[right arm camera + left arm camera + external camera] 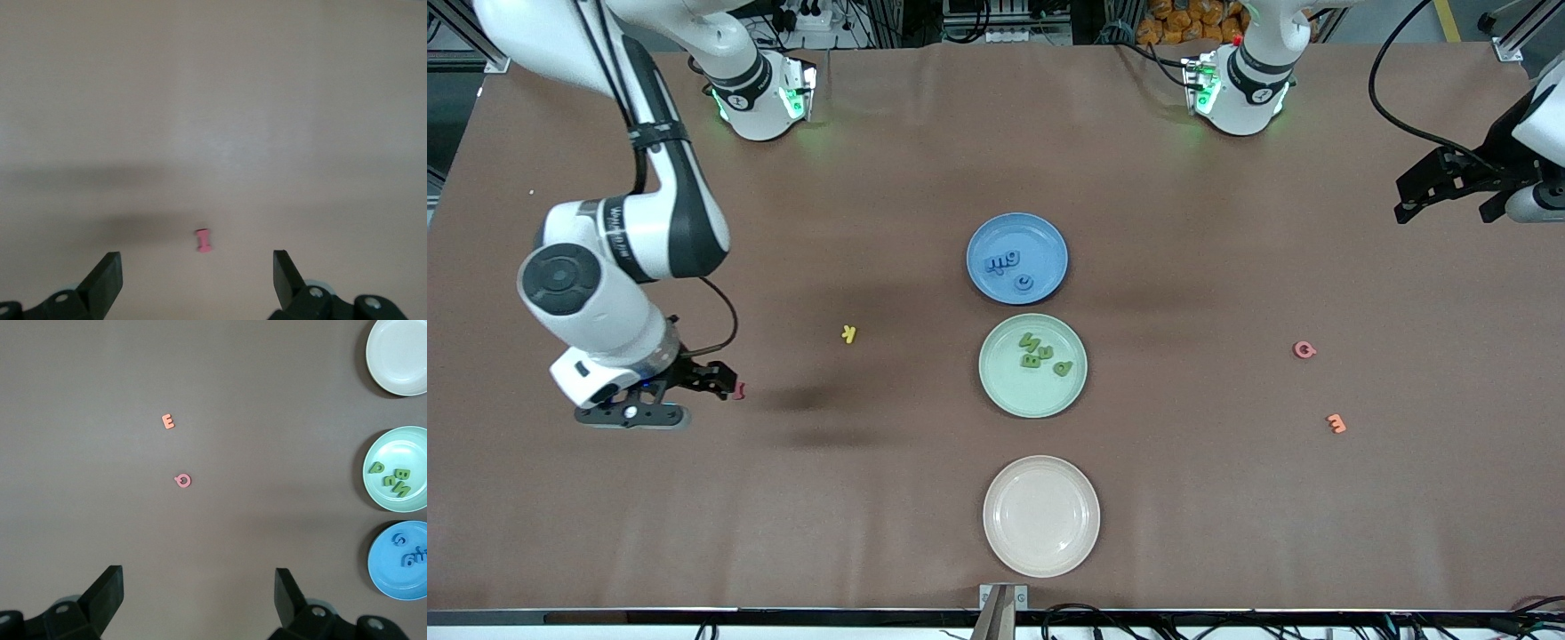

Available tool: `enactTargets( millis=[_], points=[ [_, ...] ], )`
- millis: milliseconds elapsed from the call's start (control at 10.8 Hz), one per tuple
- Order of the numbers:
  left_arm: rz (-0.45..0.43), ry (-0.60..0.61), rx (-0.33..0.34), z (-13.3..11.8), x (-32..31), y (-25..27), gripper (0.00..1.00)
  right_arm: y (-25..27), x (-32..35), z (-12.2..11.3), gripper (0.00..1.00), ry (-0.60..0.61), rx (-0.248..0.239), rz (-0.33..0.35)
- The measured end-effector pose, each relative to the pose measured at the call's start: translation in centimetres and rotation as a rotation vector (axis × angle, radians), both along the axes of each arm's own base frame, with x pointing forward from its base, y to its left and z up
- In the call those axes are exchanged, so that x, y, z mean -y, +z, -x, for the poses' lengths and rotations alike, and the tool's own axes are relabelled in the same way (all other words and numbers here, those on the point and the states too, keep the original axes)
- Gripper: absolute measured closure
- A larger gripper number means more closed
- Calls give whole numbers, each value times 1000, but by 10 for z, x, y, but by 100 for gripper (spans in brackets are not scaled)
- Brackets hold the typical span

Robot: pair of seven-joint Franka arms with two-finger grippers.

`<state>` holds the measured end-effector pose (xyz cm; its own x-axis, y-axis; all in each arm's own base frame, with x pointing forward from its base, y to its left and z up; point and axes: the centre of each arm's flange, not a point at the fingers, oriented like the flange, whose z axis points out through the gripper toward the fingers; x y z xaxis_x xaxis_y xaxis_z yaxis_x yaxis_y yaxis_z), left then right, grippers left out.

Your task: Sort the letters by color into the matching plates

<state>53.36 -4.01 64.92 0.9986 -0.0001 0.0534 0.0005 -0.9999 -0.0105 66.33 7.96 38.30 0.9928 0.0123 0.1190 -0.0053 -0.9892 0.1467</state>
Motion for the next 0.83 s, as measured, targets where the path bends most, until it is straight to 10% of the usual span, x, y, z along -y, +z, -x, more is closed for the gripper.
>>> enactTargets(
  millis=[834],
  points=[
    [0, -2, 0, 0, 1, 0, 0, 143, 51, 64, 0, 48, -113, 4]
  ],
)
